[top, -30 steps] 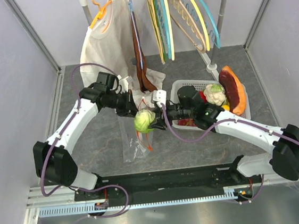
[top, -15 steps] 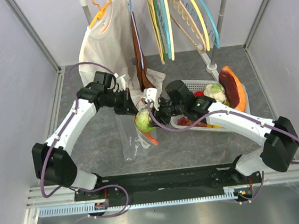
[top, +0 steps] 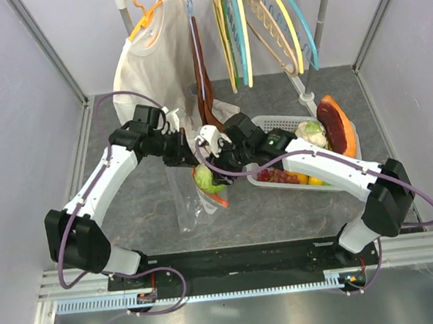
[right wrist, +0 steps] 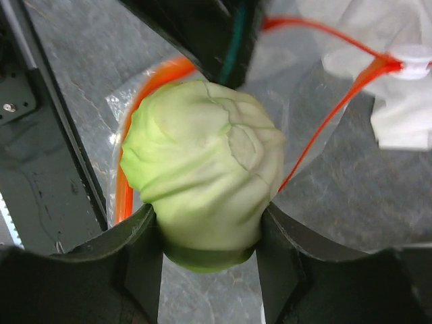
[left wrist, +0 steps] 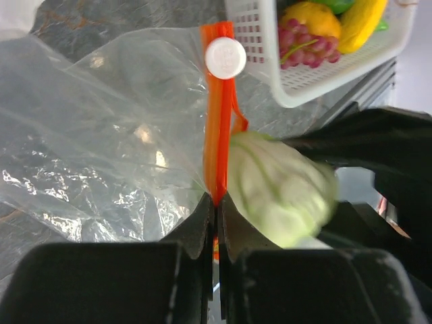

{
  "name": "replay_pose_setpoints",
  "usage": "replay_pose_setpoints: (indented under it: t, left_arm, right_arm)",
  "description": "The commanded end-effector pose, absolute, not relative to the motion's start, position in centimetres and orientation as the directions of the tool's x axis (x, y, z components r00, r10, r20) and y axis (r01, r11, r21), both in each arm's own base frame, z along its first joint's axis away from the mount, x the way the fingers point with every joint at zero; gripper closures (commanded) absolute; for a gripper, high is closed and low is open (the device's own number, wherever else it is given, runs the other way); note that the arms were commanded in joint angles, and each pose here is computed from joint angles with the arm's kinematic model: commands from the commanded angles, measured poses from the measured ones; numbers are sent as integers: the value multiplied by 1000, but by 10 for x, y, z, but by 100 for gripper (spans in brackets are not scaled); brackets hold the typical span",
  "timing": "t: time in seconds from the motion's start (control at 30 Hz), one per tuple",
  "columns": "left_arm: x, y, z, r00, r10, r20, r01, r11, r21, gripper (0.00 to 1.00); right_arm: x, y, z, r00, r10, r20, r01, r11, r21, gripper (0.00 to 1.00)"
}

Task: Place the food in the zip-top bag and seal the zipper
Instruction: Place the fake vegetable in the zipper food storage bag.

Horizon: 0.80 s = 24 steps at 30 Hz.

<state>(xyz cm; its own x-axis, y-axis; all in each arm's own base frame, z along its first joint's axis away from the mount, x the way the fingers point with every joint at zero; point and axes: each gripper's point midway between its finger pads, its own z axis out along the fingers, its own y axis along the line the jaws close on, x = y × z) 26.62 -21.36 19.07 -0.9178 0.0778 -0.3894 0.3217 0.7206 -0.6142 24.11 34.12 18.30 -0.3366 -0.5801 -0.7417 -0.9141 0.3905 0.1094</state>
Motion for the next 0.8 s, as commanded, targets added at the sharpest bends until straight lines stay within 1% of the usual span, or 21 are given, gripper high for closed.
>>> replay_pose_setpoints:
  t: [0.0, 0.13, 0.2, 0.27, 0.37, 0.4, 0.43, 0.5, 0.53, 0.57, 0.6, 0.67, 0.77]
  left_arm:
    - [237, -241, 261, -867, 91, -489, 461, 519, -720, 98]
    - [232, -241, 268, -861, 88, -501, 471, 509, -721, 98]
    - [229, -241, 266, -868, 89, -488, 462, 505, -730, 98]
    - [228, -242, 264, -863, 89, -497, 470, 503, -726, 98]
    - [227, -244, 264, -865, 77, -497, 466, 493, -735, 98]
    - [227, -244, 264, -865, 73, -496, 464, 493, -736, 98]
    - [229, -243, 264, -865, 70, -496, 462, 496, -735, 98]
    - [230, -242, 266, -865, 62, -497, 460, 495, -737, 98]
    - [232, -240, 268, -865, 53, -498, 456, 496, -739, 98]
    - [232, -240, 268, -866, 52, -497, 455, 492, -742, 98]
    - [231, -239, 271, -867, 52, -496, 457, 480, -749, 98]
    - [235, -234, 271, -869, 36, -493, 449, 475, -757, 98]
    - [237, -229, 274, -863, 37, -503, 466, 441, -767, 98]
  right_arm:
    - [251, 307, 145, -482, -636, -603, -824, 563, 65, 68]
    - [256, 303, 148, -479, -640, -600, -816, 577, 35, 68]
    - [256, 312, 158, -486, -614, -622, -815, 575, 69, 67]
    - [258, 321, 166, -526, -566, -635, -790, 601, 118, 65]
    - [254, 349, 197, -551, -489, -676, -792, 562, 239, 55]
    - [254, 357, 212, -537, -466, -703, -803, 536, 259, 43]
    - [246, 362, 226, -525, -450, -723, -821, 492, 289, 34]
    - [244, 366, 238, -490, -419, -765, -842, 456, 290, 17]
    - [240, 364, 252, -462, -400, -792, -857, 433, 281, 14]
    - [238, 365, 257, -442, -392, -807, -869, 412, 276, 7]
    - [234, 363, 253, -431, -402, -808, -877, 399, 269, 4]
    - [221, 356, 251, -418, -426, -803, -893, 356, 276, 2]
    - [210, 347, 256, -358, -445, -821, -923, 304, 237, 2]
